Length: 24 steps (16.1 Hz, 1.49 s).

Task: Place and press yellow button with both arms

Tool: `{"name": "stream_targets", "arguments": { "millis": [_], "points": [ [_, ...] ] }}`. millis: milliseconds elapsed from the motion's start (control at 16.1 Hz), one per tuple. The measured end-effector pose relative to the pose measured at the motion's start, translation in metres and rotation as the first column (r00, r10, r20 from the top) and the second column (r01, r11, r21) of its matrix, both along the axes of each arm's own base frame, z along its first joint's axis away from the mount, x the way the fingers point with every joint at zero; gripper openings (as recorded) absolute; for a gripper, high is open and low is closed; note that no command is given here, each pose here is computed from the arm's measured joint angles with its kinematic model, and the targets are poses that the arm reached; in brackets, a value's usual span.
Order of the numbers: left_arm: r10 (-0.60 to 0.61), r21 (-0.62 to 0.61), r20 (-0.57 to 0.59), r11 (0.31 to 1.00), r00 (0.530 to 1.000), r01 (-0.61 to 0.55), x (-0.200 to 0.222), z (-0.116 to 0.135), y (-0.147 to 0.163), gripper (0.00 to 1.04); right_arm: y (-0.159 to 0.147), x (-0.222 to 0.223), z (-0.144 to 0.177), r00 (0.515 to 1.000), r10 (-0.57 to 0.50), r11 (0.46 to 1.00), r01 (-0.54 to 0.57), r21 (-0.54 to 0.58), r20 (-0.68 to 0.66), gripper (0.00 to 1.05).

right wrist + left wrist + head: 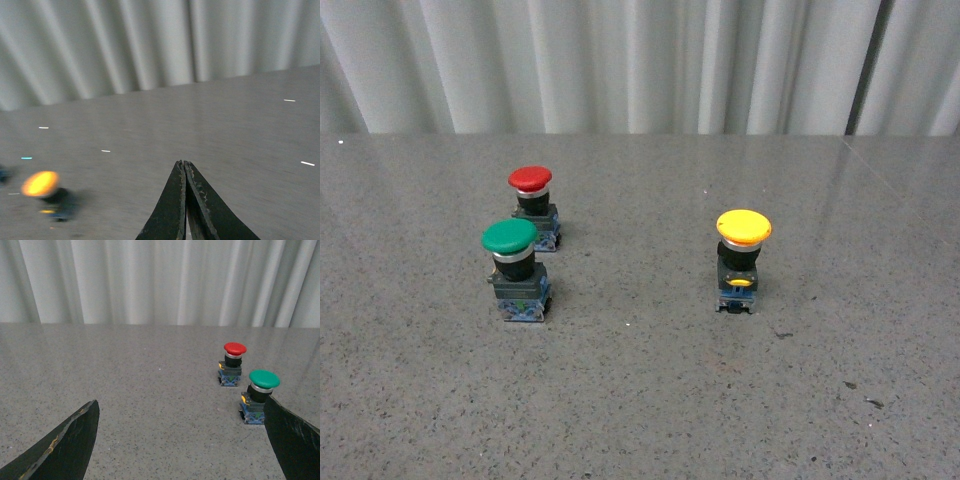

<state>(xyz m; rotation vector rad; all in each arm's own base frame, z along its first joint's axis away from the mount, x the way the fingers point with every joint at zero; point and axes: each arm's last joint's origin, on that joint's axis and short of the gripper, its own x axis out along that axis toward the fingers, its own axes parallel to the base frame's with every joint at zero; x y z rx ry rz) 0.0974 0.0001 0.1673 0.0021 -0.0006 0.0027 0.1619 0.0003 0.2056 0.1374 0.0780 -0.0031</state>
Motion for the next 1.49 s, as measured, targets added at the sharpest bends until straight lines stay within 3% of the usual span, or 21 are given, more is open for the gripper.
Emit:
{"name": "stream_targets", "arguments": {
  "millis": [124, 248, 929, 1487],
  "points": [
    [-0.003, 0.0, 0.0, 1.0, 1.0, 0.003, 0.0, 0.0, 0.0, 0.98, -0.001, -0.029, -0.014, 1.0, 0.001, 0.996, -0.001, -0.084, -0.003, 0.02],
    [-0.002, 0.0, 0.0, 1.0, 1.0, 0.002, 0.0, 0.0, 0.0, 0.98, 0.0, -0.042, -0.012, 0.996, 0.012, 0.994, -0.002, -0.113, 0.083, 0.02],
    [-0.002, 0.0, 0.001, 1.0, 1.0, 0.002, 0.0, 0.0, 0.0, 0.98, 0.0, -0.058, -0.039, 0.998, 0.012, 0.991, -0.005, -0.13, 0.055, 0.02],
    [-0.003, 0.0, 0.0, 1.0, 1.0, 0.003, 0.0, 0.0, 0.0, 0.98, 0.0, -0.065, -0.039, 0.997, 0.012, 0.991, -0.002, -0.13, 0.082, 0.02]
  ]
}}
